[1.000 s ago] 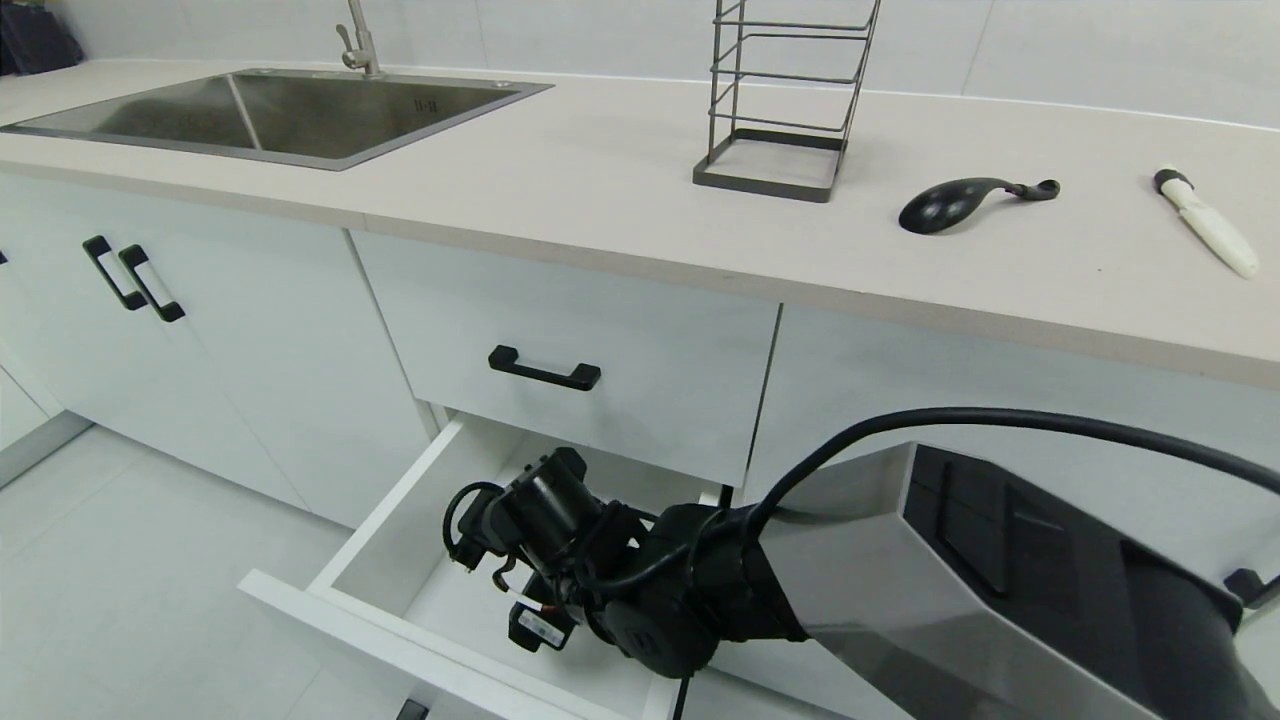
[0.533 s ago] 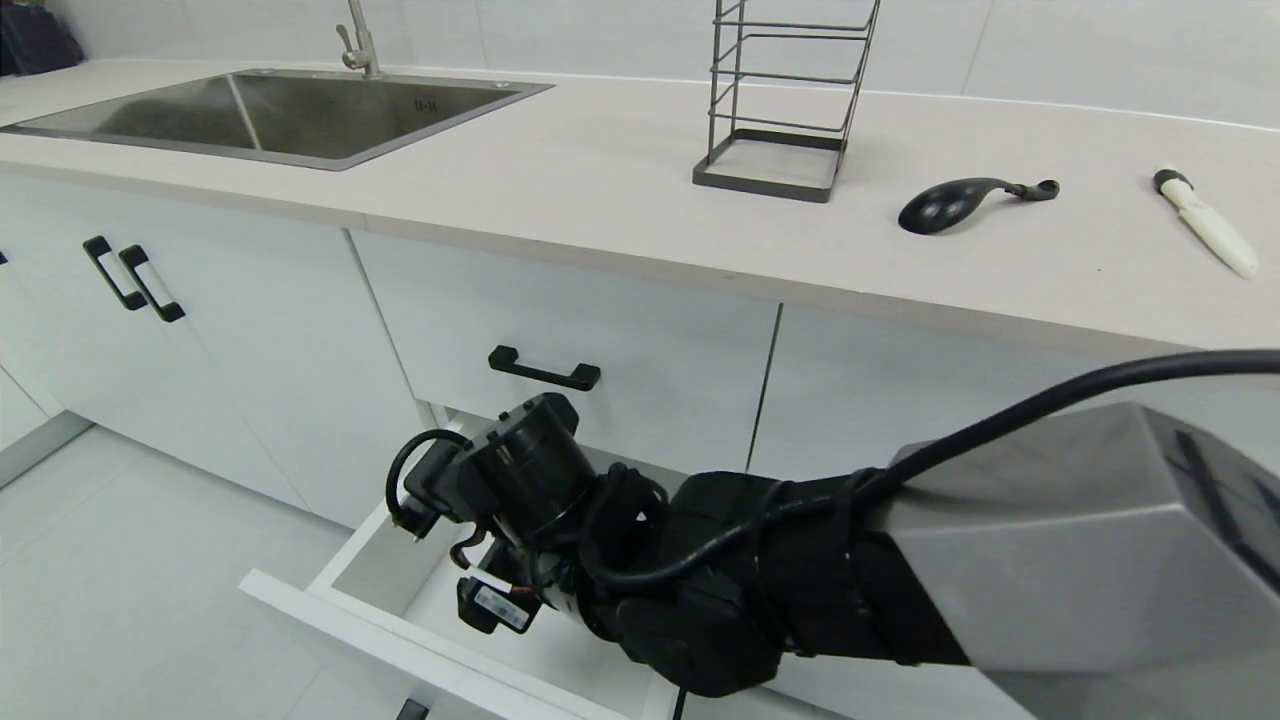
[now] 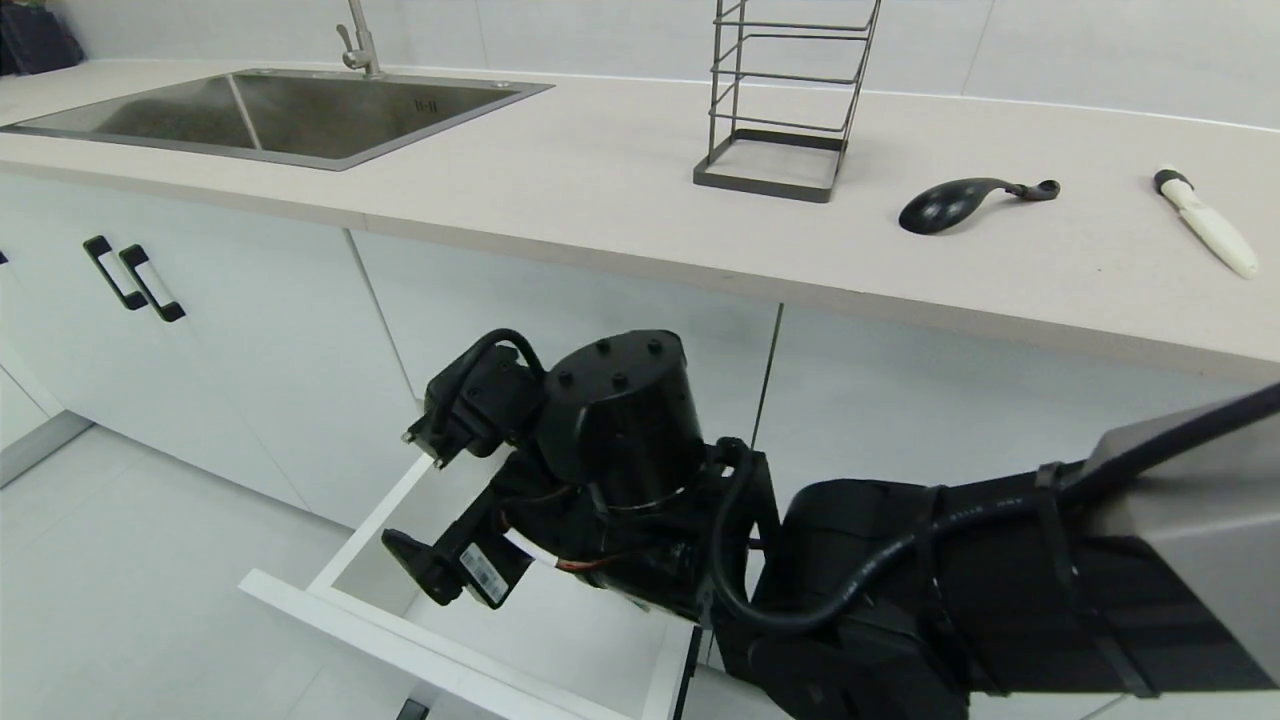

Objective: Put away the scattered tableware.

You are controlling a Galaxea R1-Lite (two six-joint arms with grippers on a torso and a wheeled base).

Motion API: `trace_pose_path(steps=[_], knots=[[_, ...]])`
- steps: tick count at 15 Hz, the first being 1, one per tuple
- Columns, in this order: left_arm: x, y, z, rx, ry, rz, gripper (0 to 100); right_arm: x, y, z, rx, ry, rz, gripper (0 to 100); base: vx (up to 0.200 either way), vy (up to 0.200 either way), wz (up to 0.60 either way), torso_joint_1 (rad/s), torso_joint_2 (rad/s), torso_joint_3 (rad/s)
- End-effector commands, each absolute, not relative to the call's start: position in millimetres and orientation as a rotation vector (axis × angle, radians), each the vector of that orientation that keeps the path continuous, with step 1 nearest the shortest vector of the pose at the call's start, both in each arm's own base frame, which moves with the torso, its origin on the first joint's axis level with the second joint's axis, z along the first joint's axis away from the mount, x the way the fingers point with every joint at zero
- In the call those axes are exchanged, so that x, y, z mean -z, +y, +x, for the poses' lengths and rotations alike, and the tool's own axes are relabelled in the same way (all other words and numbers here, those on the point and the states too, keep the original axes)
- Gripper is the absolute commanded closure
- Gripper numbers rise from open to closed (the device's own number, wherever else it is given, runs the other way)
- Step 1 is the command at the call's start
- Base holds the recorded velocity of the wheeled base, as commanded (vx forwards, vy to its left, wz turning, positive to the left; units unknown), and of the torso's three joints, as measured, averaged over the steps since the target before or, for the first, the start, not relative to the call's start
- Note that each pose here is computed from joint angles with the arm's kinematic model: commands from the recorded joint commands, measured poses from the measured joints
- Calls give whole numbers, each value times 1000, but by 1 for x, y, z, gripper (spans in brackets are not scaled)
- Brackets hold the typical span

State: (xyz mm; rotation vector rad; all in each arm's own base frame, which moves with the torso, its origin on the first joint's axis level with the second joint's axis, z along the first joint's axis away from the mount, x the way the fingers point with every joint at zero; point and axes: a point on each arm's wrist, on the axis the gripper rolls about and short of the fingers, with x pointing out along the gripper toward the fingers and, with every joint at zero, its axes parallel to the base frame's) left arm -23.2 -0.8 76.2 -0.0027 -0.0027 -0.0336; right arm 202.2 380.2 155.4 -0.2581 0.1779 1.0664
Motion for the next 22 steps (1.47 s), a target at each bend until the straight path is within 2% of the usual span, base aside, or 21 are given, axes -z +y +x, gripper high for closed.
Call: trace_pose_path(steps=[1, 2, 4, 7, 16, 22], knots=[[-76, -1, -23, 34, -1, -3, 0, -152, 364, 194, -1095, 163, -201, 0, 0, 0, 0, 0, 0, 0], [-76, -1, -23, 34, 0, -3, 0, -139, 350, 192, -1085, 114, -182, 0, 0, 0, 0, 0, 0, 0], [-76, -1, -23, 34, -1, -3, 0, -143, 338, 186, -1046, 97, -179, 0, 0, 0, 0, 0, 0, 0], [-76, -1, -23, 34, -1, -3, 0, -131, 323, 178, -992, 136, -211, 0, 0, 0, 0, 0, 0, 0], [-76, -1, -23, 34, -1, -3, 0, -130, 331, 180, -996, 120, -197, 0, 0, 0, 0, 0, 0, 0], [-76, -1, -23, 34, -1, -3, 0, -129, 339, 174, -1022, 115, -194, 0, 0, 0, 0, 214, -138, -110]])
